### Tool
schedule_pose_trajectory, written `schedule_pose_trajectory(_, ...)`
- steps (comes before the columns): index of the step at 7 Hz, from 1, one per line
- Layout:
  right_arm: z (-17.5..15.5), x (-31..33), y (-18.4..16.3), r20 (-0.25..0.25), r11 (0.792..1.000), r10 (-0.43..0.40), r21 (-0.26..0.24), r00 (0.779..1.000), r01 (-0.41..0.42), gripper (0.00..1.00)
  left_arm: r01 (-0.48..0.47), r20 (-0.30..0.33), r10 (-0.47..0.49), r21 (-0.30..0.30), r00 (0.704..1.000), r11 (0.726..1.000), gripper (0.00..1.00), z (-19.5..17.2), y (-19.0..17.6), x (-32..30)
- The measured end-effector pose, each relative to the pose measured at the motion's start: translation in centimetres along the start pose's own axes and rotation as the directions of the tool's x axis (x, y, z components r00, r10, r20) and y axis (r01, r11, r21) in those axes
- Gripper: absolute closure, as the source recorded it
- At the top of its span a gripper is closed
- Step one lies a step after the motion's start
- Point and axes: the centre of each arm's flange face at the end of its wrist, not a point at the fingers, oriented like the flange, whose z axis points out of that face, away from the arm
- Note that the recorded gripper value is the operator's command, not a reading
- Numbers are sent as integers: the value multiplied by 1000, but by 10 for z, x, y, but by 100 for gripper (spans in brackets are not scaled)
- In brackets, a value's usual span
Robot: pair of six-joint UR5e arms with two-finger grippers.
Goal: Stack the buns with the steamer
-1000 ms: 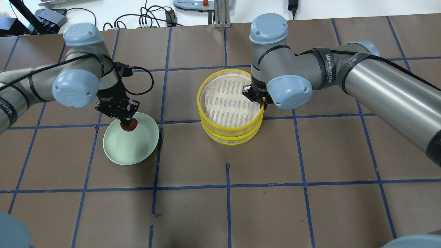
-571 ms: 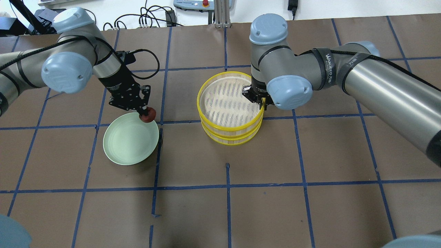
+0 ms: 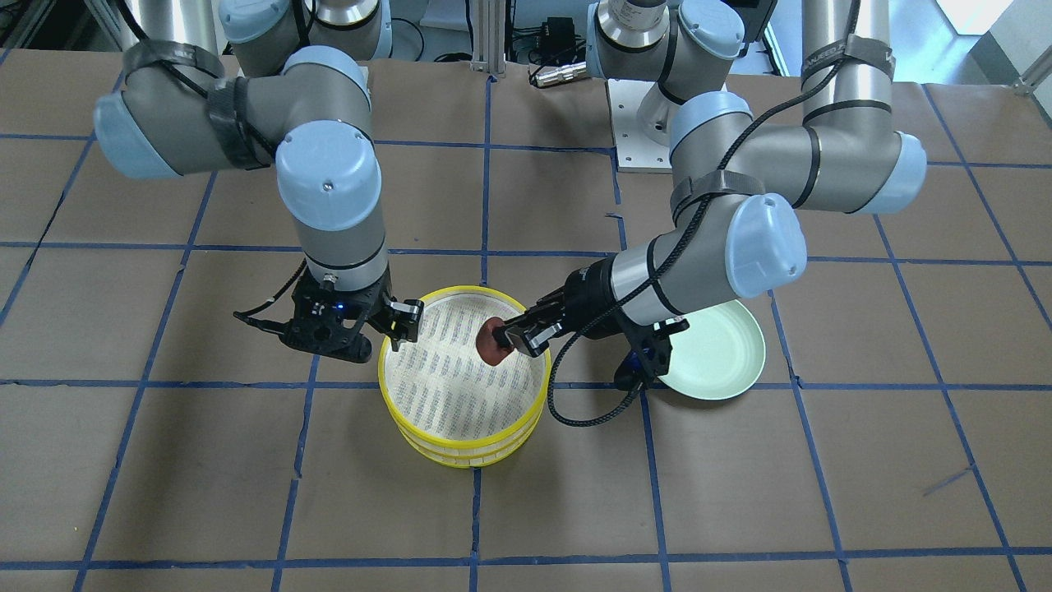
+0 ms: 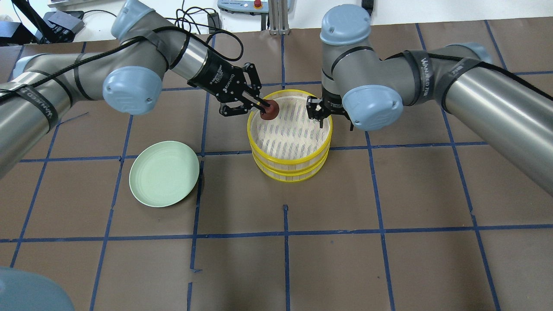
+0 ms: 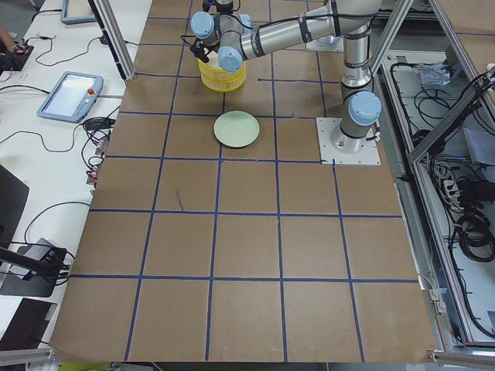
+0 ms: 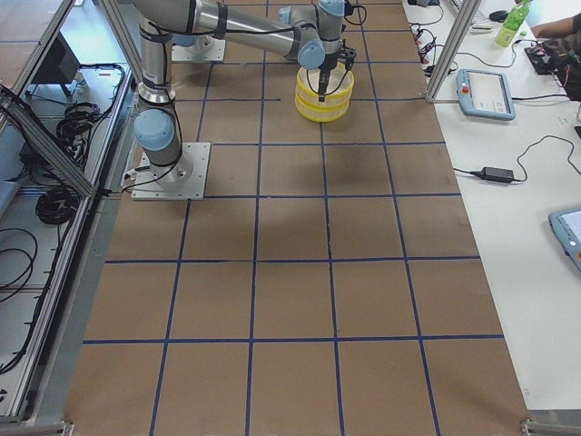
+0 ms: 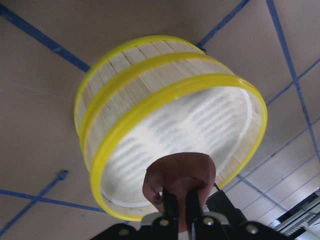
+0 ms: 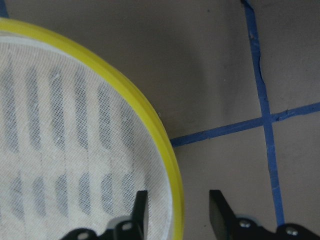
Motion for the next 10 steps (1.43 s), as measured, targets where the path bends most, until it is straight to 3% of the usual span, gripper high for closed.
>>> schedule_pose_trajectory(1, -31, 36, -4, 1, 1000, -17, -10, 1000, 17, 12, 0, 5, 0, -1, 1000, 1000, 0, 7, 3, 2)
schedule_pose_trajectory(3, -99, 84, 4, 5, 999, -47, -19, 999, 47, 12, -36, 1, 36, 30, 999, 999, 0, 5, 5, 6)
schedule_pose_trajectory(5, -166, 103, 19, 8, 995, -97, -29, 995, 97, 12, -173, 45, 168, 204, 985, 964, 1, -24, 18, 16)
schedule_pose_trajectory(6, -183, 105, 24, 18, 991, -129, -23, 991, 130, 12, -277, 113, 256, 273, 960, 921, 0, -51, 34, 17)
schedule_pose_trajectory(7, -190, 106, 27, 30, 988, -150, -20, 988, 150, 12, -418, 238, 356, 308, 904, 855, 0, -80, 53, 13)
schedule_pose_trajectory(8, -190, 105, 29, 37, 986, -167, -23, 985, 168, 6, -608, 411, 481, 272, 775, 746, 0, -121, 77, 9)
schedule_pose_trajectory(9, -189, 105, 31, 40, 983, -182, -26, 983, 183, 4, -720, 539, 541, 193, 645, 666, 0, -160, 96, 5)
schedule_pose_trajectory(10, -189, 104, 32, 42, 982, -188, -25, 981, 189, 1, -769, 629, 551, 121, 548, 628, 0, -187, 106, -1)
